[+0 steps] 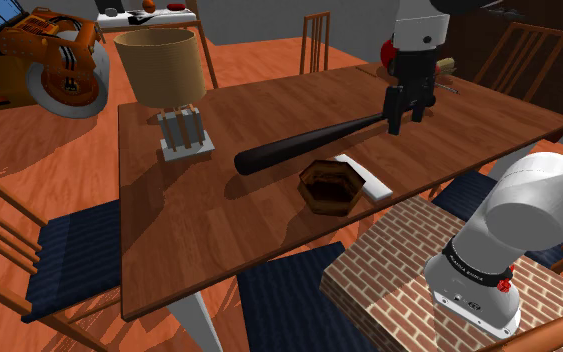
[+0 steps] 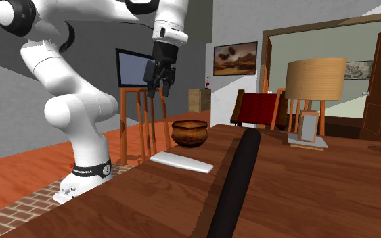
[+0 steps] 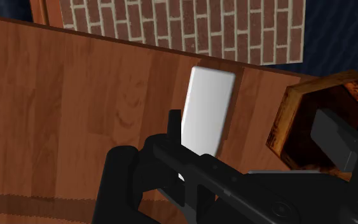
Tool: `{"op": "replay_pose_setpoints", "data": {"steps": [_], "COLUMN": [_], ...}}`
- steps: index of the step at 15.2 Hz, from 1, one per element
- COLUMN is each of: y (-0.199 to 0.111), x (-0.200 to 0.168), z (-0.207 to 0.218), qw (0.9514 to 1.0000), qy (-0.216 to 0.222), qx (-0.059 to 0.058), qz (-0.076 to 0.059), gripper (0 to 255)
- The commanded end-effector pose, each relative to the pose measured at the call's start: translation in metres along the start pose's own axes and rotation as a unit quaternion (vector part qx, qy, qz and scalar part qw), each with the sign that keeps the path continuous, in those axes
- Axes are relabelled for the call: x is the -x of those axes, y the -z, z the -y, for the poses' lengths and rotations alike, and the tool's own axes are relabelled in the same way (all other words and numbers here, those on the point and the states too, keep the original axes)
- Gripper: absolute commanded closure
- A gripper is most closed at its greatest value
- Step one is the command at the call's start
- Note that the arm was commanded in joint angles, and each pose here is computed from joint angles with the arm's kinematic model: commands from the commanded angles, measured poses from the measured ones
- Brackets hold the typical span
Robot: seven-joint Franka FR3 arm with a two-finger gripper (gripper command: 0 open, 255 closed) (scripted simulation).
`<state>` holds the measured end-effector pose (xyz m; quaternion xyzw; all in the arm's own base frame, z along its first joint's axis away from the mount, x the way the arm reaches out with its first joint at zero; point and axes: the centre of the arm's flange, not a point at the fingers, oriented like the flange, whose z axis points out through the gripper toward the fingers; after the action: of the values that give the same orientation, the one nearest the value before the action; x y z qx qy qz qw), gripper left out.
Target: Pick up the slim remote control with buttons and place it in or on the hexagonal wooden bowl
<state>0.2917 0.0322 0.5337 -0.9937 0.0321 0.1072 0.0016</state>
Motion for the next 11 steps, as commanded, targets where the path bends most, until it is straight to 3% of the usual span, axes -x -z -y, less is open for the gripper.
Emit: {"op": "replay_pose_setpoints", "data": {"steps": [1,11], "y": [0.000,-0.106], "x": [0.000,-0.059], "z": [0.000,-0.008], "qw": [1.0000,0.9954], "qy": [0.000,-0.064], "qx": [0.000,-0.006], "qz": [0.000,-0.071], "gripper": [0,0]}}
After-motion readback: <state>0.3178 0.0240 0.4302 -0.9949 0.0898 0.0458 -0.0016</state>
